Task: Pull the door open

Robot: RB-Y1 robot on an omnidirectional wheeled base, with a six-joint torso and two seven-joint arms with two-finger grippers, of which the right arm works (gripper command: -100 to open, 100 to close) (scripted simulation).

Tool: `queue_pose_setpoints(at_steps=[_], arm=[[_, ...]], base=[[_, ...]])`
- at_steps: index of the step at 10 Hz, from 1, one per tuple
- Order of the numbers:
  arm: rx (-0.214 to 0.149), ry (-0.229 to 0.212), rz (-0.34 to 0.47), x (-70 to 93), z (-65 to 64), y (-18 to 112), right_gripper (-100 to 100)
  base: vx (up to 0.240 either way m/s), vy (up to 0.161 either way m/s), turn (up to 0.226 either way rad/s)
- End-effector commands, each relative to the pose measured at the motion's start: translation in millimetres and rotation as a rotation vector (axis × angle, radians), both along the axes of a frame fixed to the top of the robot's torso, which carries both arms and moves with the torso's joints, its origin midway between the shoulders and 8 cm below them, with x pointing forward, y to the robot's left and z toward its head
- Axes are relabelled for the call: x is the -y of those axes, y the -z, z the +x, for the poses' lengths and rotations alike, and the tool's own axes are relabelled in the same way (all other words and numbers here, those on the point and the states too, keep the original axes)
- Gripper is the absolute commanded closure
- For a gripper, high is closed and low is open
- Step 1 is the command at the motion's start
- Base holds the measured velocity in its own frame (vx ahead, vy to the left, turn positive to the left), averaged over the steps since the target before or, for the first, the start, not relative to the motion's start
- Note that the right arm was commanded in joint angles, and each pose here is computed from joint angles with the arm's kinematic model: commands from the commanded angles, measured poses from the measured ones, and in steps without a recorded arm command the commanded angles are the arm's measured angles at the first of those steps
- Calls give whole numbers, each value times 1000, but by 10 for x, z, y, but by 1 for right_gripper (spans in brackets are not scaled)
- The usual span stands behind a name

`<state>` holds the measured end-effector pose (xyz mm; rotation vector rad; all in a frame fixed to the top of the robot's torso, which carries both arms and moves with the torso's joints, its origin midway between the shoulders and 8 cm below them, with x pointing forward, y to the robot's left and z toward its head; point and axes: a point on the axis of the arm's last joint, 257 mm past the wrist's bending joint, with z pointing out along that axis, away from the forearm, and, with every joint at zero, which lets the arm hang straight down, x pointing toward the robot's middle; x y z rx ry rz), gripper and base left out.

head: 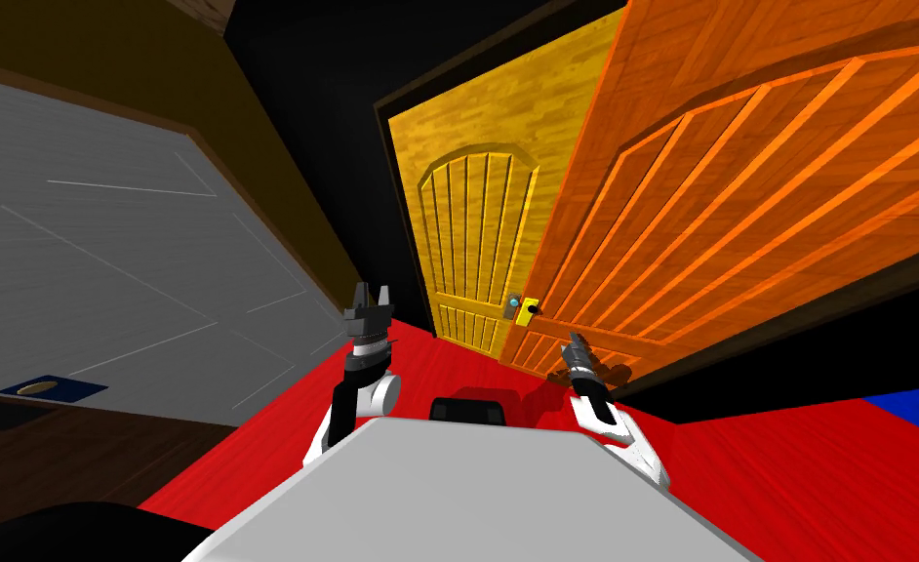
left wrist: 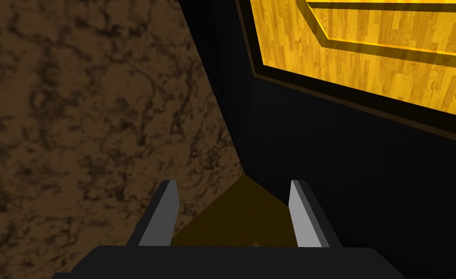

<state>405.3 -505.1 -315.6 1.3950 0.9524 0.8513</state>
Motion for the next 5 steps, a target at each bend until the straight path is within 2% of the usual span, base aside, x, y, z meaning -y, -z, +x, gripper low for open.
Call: queue_pose_setpoints(at_steps=[1,3,5], arm=[[-18,32,-8,190,-135,37,-100],[-10,26,-7,155,-93,17,-100],[10,5,-3,35,23,-35,-100]], base=[[57,-162,-124],[138,-107,7],[210,-3,90]])
